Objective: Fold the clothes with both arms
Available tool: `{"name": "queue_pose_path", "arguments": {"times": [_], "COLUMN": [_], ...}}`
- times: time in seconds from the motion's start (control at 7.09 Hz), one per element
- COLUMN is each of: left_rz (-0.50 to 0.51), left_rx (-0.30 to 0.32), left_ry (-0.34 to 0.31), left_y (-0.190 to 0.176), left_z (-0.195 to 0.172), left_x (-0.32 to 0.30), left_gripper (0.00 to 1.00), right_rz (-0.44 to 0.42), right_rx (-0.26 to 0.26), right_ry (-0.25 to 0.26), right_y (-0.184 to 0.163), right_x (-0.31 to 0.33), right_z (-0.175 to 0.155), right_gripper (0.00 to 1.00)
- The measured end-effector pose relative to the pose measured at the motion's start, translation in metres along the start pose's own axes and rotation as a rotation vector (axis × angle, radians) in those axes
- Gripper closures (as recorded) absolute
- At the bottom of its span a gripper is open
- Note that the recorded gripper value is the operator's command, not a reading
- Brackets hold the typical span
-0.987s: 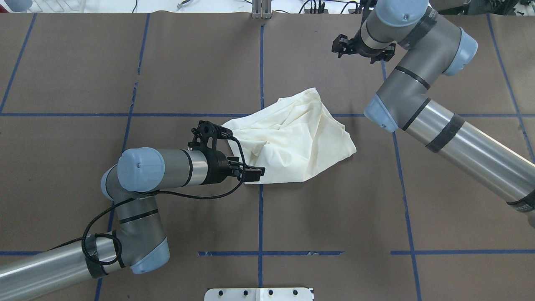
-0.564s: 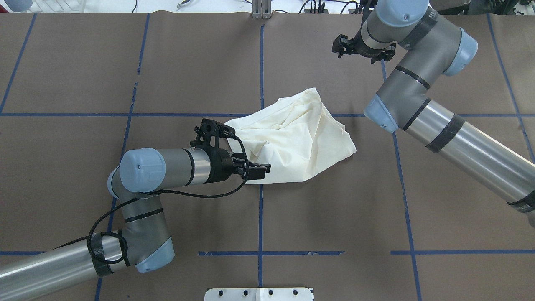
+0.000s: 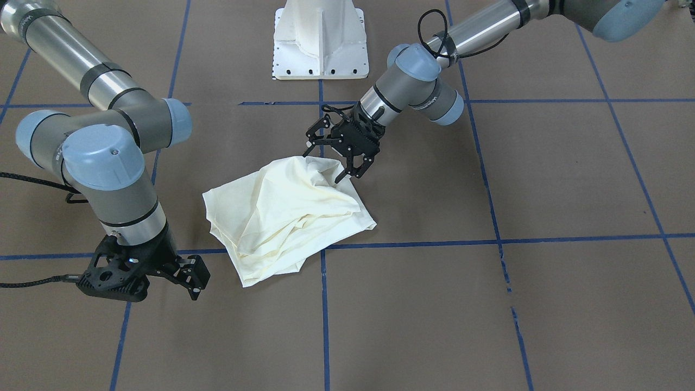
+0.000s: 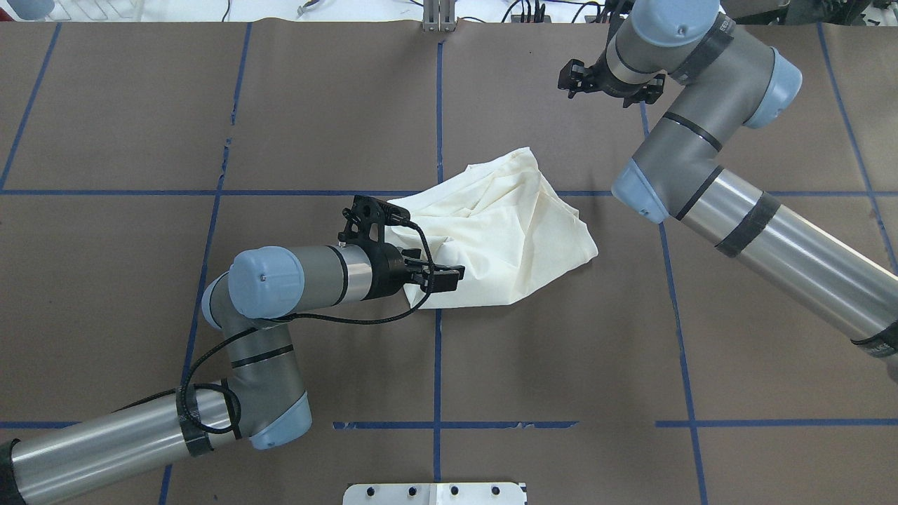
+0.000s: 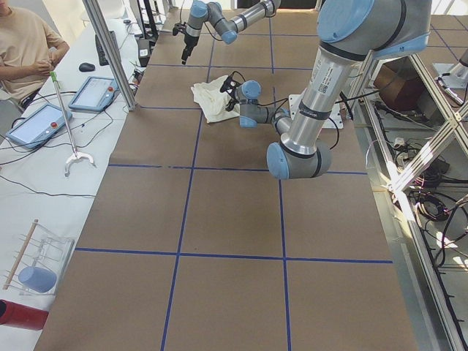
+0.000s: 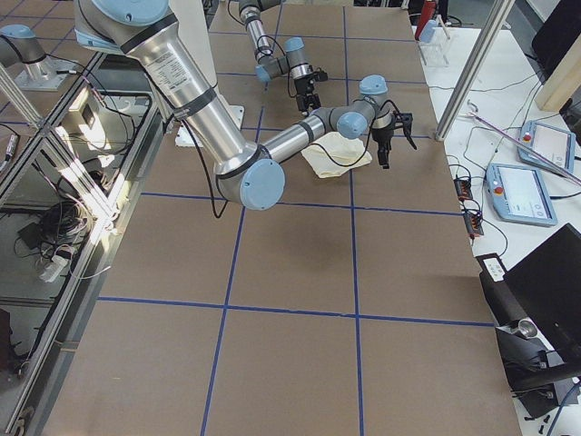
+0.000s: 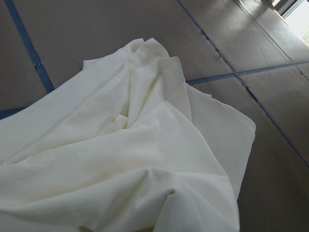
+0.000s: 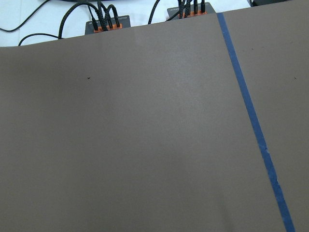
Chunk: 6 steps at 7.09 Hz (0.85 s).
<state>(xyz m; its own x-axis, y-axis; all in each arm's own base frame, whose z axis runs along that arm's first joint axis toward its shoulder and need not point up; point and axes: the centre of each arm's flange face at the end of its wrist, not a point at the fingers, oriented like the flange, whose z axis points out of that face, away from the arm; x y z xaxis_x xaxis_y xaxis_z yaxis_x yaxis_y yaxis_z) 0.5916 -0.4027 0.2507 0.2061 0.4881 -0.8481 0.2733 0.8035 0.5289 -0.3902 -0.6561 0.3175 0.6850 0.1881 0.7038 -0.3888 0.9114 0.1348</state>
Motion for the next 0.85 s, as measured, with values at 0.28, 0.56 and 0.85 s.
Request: {"name": "queue_pose_path", "arguments": {"times": [0.28, 0.56, 0.85], "left_rz": [-0.012, -0.038, -0.043], "left_rx": [-0.017, -0.044, -0.060], "left_ry": [0.002, 0.033, 0.123], "left_y": [0.011, 0.030, 0.057], "left_z": [0.008, 0.013, 0.010], "left_x": [0.006, 0.026, 0.059], "left_gripper": [0.00, 0.00, 0.00], "right_rz": [0.001, 0.002, 0.001], "right_rx": [-0.003, -0.005, -0.004], "right_ry": [0.007, 0.010, 0.010], "right_y": [0.002, 0.002, 0.003], "right_x": [0.005, 0.008, 0.008], "right_z": [0.004, 0.005, 0.005], "right_gripper": [0.00, 0.00, 0.00]}}
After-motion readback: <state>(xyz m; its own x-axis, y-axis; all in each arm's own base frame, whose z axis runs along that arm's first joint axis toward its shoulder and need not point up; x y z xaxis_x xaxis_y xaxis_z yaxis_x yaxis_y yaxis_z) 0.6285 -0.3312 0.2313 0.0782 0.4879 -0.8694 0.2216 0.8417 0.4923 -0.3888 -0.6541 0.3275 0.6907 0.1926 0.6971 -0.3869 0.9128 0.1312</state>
